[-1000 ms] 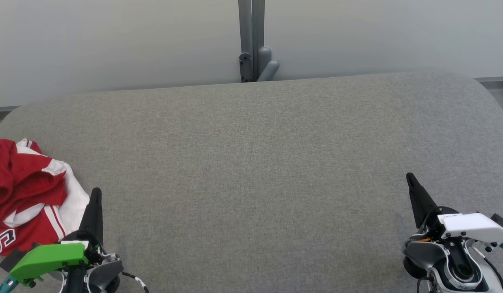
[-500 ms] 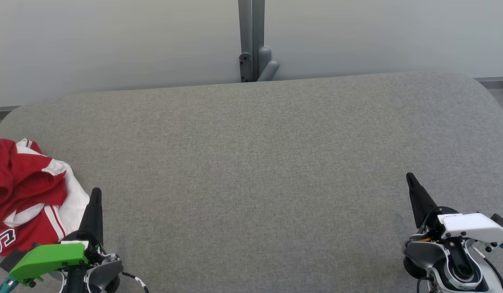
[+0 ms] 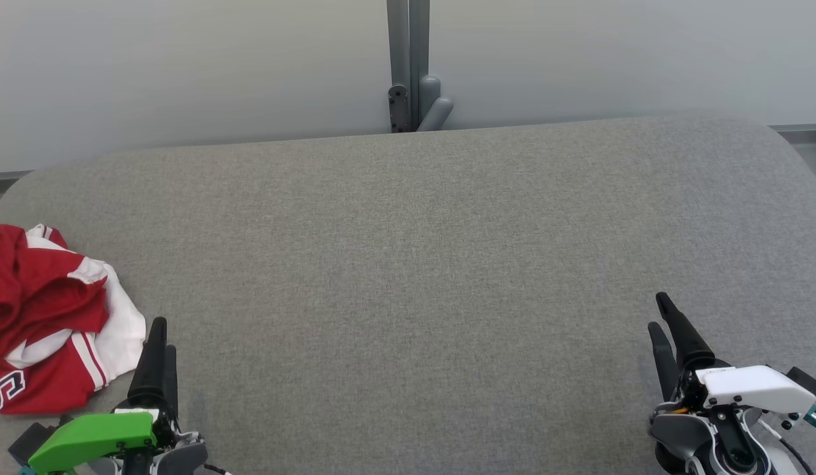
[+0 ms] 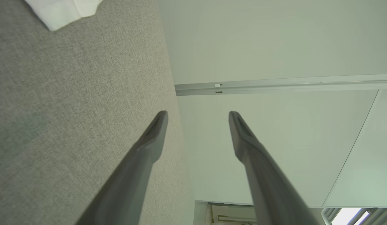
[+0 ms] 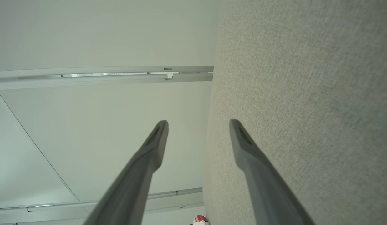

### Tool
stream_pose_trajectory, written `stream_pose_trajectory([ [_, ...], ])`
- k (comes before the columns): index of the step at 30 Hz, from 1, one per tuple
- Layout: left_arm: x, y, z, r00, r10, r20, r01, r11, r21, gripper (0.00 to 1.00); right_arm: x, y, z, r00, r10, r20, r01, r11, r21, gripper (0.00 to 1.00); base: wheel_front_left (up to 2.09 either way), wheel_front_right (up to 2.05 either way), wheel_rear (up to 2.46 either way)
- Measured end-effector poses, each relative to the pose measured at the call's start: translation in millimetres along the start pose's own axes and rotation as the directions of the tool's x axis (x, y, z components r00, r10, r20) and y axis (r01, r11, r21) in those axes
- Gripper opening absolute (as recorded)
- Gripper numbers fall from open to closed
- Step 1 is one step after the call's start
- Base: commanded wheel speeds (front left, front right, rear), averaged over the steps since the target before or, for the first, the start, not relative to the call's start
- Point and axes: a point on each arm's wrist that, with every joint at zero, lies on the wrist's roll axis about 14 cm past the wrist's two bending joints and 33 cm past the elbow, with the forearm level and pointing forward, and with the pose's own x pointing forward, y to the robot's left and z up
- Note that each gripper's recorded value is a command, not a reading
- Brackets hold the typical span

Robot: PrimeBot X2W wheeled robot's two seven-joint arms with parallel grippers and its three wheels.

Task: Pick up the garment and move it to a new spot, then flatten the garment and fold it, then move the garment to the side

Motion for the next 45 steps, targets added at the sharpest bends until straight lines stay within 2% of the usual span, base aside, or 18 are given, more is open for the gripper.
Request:
stream_pose_trajectory([
  [8, 0, 3, 2, 1.0, 0.014, 0.017, -0.017, 0.987, 0.162, 1.0, 1, -2, 3, 1.0, -0.011, 0.011, 0.012, 0.987, -0.16, 1.0, 0.0, 0.0, 0.0],
  [16, 1, 4, 0, 1.0, 0.018, 0.019, -0.024, 0.94, 0.339, 1.0, 2, -2, 1, 1.0, -0.012, 0.014, 0.016, 0.949, -0.316, 1.0, 0.0, 0.0, 0.0],
  [27, 1, 5, -3, 1.0, 0.021, 0.02, -0.028, 0.844, 0.535, 1.0, 2, -4, -2, 1.0, -0.014, 0.013, 0.019, 0.87, -0.493, 1.0, 0.0, 0.0, 0.0],
  [45, 0, 6, -10, 1.0, 0.013, 0.013, -0.018, 0.683, 0.731, 1.0, 3, -3, -8, 1.0, 0.006, 0.0, -0.004, 0.719, -0.695, 1.0, 0.0, 0.0, 0.0],
])
